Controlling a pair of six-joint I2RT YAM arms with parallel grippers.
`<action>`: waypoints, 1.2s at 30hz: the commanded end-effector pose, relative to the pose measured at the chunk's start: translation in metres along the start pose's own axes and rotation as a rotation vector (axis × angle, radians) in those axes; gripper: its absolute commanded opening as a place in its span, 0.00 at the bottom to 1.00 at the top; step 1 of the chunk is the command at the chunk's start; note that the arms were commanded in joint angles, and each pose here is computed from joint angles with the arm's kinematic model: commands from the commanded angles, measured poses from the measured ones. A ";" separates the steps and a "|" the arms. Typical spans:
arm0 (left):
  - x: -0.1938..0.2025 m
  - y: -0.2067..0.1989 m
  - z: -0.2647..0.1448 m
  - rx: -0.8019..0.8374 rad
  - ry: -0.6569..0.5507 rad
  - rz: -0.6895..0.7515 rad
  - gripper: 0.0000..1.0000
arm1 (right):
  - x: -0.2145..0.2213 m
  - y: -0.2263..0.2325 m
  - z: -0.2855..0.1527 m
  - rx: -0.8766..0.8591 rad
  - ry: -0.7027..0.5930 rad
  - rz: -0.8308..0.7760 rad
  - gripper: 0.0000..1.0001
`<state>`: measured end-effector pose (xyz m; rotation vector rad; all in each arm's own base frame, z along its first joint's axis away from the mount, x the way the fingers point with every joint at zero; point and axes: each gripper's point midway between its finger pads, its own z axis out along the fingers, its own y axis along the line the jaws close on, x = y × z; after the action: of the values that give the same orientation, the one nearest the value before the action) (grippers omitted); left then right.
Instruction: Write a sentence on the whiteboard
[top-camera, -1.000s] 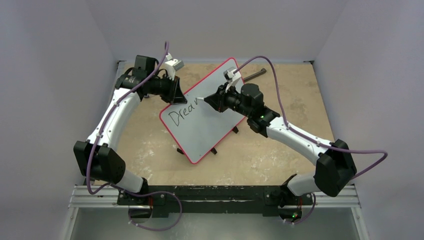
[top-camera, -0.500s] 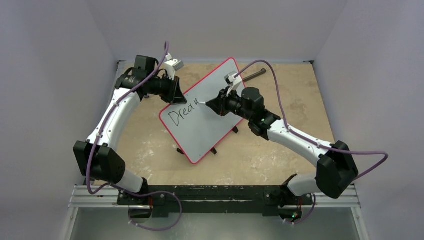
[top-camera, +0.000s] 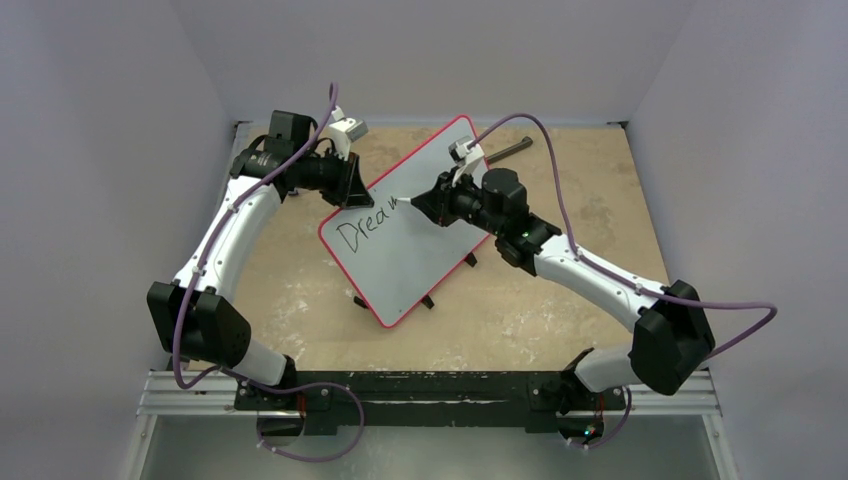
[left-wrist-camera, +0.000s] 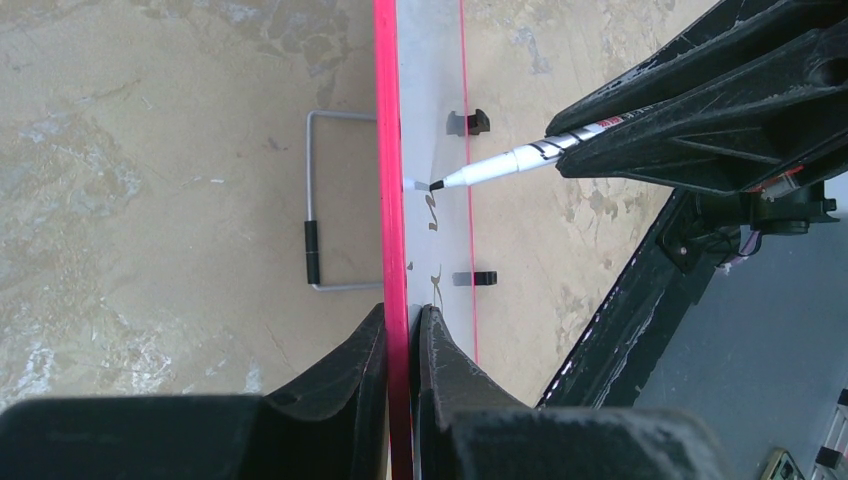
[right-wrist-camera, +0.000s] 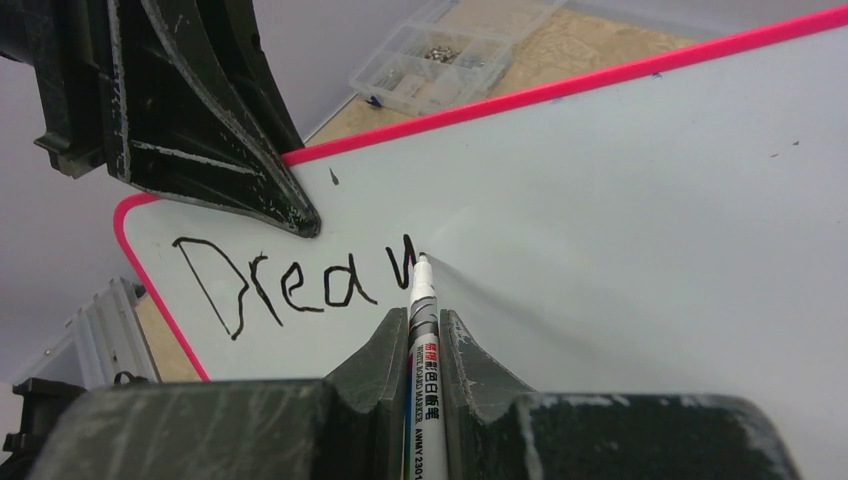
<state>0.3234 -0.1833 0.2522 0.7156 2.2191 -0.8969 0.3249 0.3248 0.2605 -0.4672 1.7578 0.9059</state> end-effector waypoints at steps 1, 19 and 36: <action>-0.025 -0.018 -0.012 0.025 -0.093 0.138 0.00 | -0.026 -0.003 0.006 0.034 -0.057 -0.026 0.00; -0.026 -0.019 -0.013 0.023 -0.096 0.143 0.00 | -0.006 -0.013 0.000 0.068 -0.025 -0.018 0.00; -0.026 -0.019 -0.013 0.021 -0.096 0.144 0.00 | 0.003 -0.010 -0.018 0.058 -0.012 -0.011 0.00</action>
<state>0.3228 -0.1839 0.2526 0.7181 2.2181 -0.8963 0.3204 0.3139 0.2468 -0.4503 1.7835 0.8691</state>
